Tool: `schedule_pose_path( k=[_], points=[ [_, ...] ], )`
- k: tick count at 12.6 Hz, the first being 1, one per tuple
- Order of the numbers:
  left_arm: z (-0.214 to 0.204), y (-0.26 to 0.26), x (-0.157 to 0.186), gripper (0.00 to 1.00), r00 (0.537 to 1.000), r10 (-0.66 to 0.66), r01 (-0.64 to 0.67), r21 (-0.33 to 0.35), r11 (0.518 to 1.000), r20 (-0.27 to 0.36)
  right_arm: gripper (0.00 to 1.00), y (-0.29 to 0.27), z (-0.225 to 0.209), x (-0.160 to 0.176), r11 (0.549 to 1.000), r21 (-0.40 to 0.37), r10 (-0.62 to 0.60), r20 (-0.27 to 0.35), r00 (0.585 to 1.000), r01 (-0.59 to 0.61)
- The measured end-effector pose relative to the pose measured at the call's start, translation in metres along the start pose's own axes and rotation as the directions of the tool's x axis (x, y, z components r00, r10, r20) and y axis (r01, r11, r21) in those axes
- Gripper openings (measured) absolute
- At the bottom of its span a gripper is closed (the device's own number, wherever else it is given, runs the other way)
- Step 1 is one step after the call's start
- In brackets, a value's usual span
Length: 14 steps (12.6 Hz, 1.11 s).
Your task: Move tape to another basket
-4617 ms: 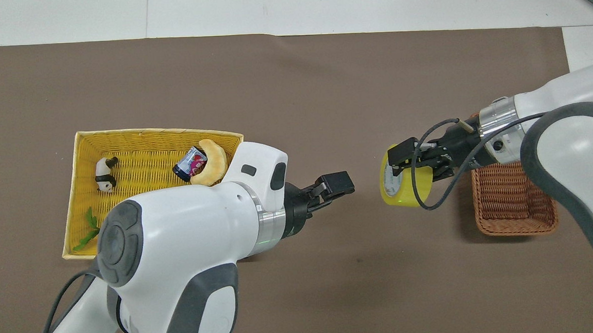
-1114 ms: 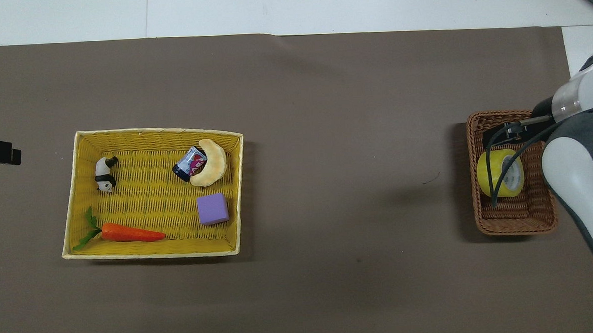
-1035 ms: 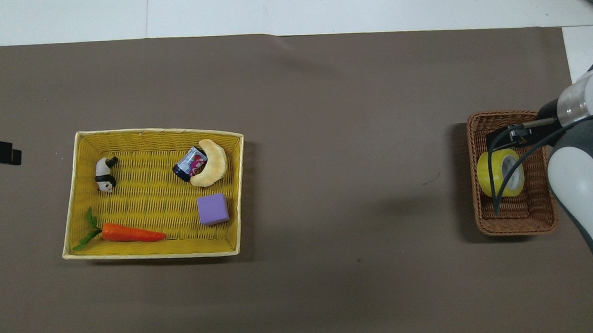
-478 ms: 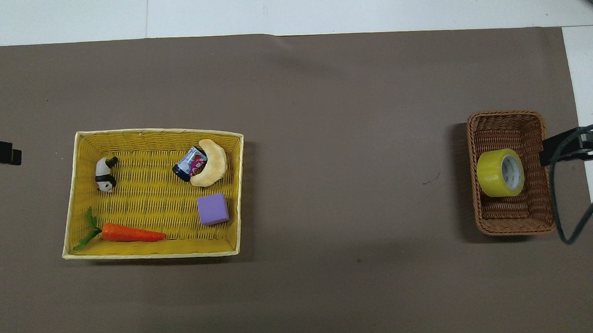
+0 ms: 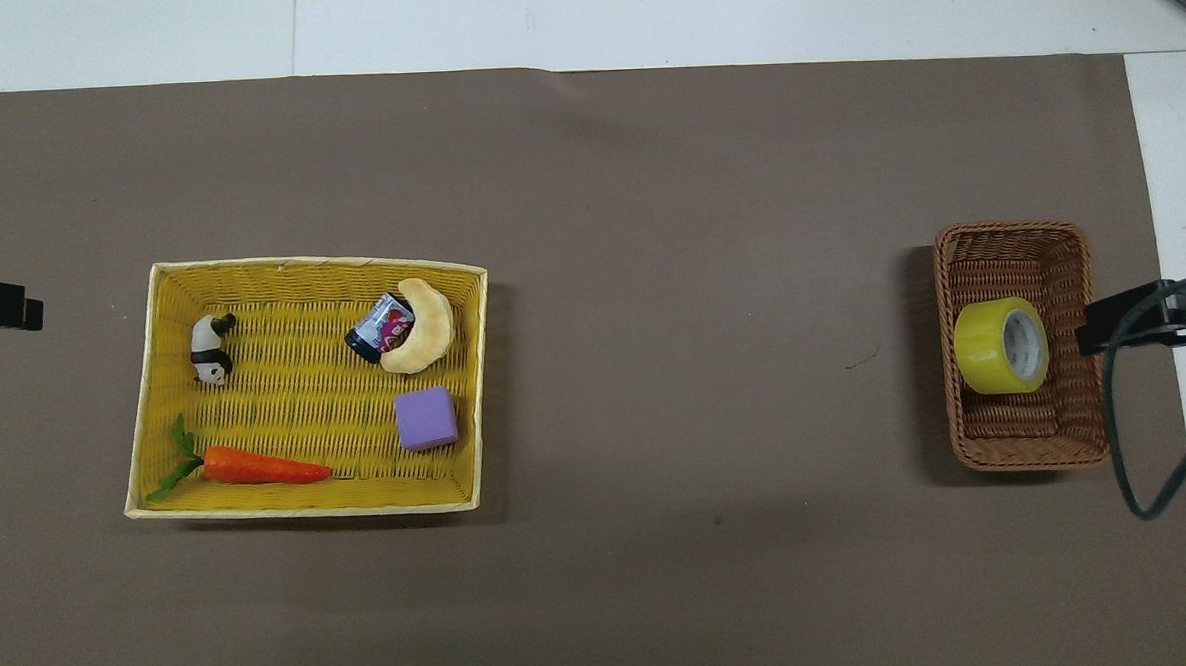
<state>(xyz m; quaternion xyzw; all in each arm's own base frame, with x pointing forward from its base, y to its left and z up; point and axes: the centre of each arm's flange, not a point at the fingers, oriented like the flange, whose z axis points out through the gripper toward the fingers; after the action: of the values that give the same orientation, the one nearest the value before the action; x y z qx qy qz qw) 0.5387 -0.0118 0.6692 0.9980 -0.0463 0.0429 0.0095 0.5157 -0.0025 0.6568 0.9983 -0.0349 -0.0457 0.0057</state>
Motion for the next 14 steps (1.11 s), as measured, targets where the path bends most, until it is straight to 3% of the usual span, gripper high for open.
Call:
schedule_pose_path(
  k=[4,10,14],
  points=[
    [0.0,0.0,0.0,1.0,1.0,0.0,0.0,0.0,1.0,0.0,1.0,0.001,0.0,0.001,1.0,0.001,0.002,-0.009,1.0,-0.002],
    [0.0,0.0,0.0,1.0,1.0,0.0,0.0,0.0,1.0,0.0,1.0,0.011,-0.021,0.002,1.0,-0.028,-0.005,-0.087,0.996,0.003],
    [0.0,0.0,0.0,1.0,1.0,0.0,0.0,0.0,1.0,0.0,1.0,0.009,-0.025,-0.001,1.0,-0.026,-0.015,-0.095,0.995,0.012]
  ],
)
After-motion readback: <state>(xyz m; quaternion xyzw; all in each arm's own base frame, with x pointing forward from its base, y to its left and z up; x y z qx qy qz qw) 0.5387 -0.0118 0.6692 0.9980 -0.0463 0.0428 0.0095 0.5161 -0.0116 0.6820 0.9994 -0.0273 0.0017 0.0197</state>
